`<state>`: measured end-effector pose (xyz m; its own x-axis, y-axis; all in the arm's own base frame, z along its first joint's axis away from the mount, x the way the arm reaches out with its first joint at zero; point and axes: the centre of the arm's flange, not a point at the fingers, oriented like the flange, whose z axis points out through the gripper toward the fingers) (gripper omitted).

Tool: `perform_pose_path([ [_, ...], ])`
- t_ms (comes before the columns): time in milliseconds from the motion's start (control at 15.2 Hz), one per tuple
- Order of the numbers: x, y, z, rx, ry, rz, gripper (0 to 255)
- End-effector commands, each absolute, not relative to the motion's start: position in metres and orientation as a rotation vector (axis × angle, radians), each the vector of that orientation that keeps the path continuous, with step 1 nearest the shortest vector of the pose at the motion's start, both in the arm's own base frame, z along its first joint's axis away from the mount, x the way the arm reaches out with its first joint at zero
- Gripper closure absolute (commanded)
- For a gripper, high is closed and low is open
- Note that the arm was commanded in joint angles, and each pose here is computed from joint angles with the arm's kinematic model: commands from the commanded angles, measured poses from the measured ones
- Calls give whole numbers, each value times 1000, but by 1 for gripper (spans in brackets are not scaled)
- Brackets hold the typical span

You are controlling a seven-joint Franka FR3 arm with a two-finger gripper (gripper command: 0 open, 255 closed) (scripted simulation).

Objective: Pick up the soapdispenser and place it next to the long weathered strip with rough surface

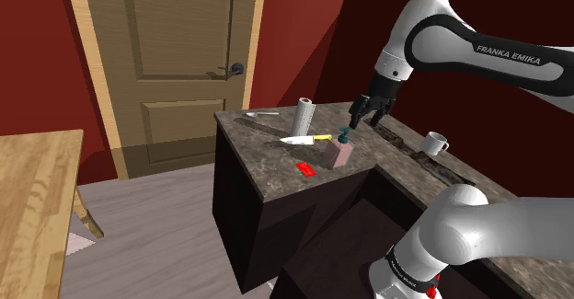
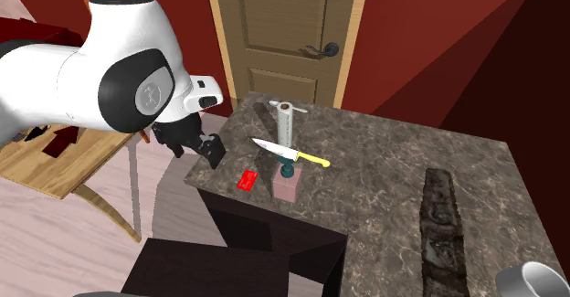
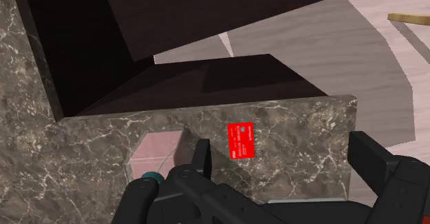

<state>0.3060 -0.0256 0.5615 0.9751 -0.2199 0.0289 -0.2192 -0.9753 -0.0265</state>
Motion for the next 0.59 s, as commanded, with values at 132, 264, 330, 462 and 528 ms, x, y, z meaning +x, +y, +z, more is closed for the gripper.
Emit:
perform_pose_path([
  [132, 318, -47, 550, -3086, 353, -57, 0],
  [264, 330, -68, 538, -3073, 362, -65, 0],
  [330, 336, -79, 532, -3067, 366, -69, 0],
  [462, 348, -100, 520, -3054, 375, -77, 0],
  [528, 354, -111, 513, -3047, 379, -81, 0],
])
